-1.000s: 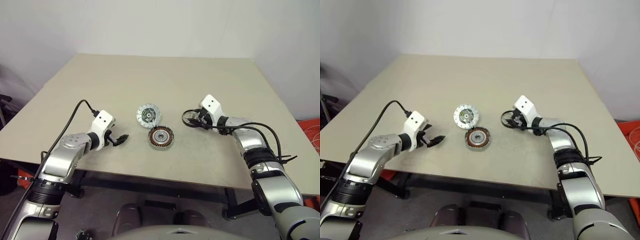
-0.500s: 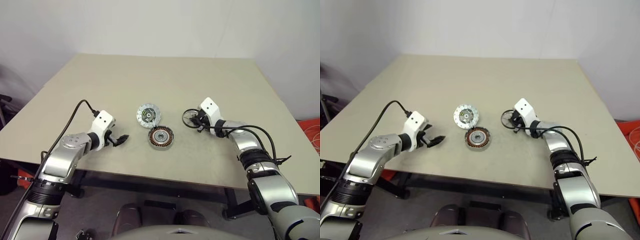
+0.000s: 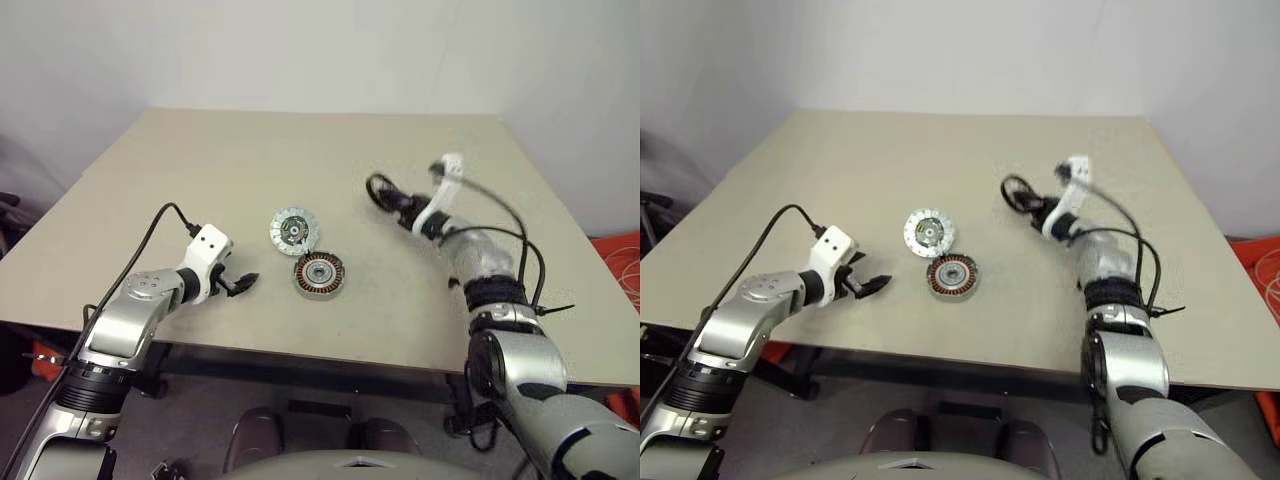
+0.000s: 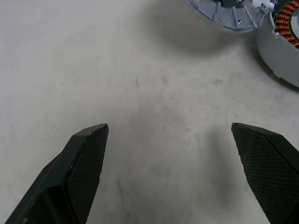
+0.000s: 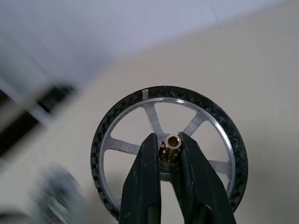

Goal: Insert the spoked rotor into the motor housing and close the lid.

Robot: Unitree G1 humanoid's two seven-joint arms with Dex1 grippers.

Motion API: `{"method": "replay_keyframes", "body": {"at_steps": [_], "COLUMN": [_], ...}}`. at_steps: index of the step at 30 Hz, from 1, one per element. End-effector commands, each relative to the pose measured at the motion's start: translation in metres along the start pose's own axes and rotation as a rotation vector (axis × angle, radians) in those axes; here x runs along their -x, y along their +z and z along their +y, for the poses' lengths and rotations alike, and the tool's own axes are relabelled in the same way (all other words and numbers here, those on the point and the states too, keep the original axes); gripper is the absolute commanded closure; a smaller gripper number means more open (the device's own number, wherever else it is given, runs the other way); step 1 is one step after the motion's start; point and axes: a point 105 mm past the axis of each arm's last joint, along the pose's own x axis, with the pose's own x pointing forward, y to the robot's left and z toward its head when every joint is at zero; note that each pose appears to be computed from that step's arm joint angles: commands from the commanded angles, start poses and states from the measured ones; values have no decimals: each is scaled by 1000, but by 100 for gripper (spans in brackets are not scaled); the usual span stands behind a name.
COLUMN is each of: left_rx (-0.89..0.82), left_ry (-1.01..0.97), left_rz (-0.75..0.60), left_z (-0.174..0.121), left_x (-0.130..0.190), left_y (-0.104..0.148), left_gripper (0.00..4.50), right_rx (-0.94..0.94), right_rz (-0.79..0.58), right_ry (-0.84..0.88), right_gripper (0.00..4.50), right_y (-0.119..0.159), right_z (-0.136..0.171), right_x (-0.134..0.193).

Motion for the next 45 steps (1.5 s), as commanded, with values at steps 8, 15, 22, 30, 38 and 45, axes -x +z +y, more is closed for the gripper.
{"method": "replay_keyframes", "body": {"at_steps": [8, 15, 22, 30, 38, 45], "left_rx": [211, 289, 253, 241, 228, 217], "left_ry": [-26, -64, -52, -51, -56, -44], "left_rz": [-233, -258, -223, -210, -204, -194], "left_z": [-1, -13, -15, -15, -16, -15], "left_x": [-1, -5, -5, -5, -6, -5], "left_y": [57, 66, 57, 54, 52, 49], "left_gripper": [0, 0, 0, 0, 0, 0], "right_rx": [-917, -1072, -992, -875, -802, -775], "right_rz": [-147, -221, -18, 222, 288, 298], "right_ry": [15, -119, -404, -388, -321, -341], "right_gripper": [429, 429, 429, 429, 429, 217], "right_y": [-10, -14, -57, -80, -77, -83], "right_z": [27, 21, 8, 24, 27, 19], "right_x": [-1, 10, 29, 49, 49, 50]}}
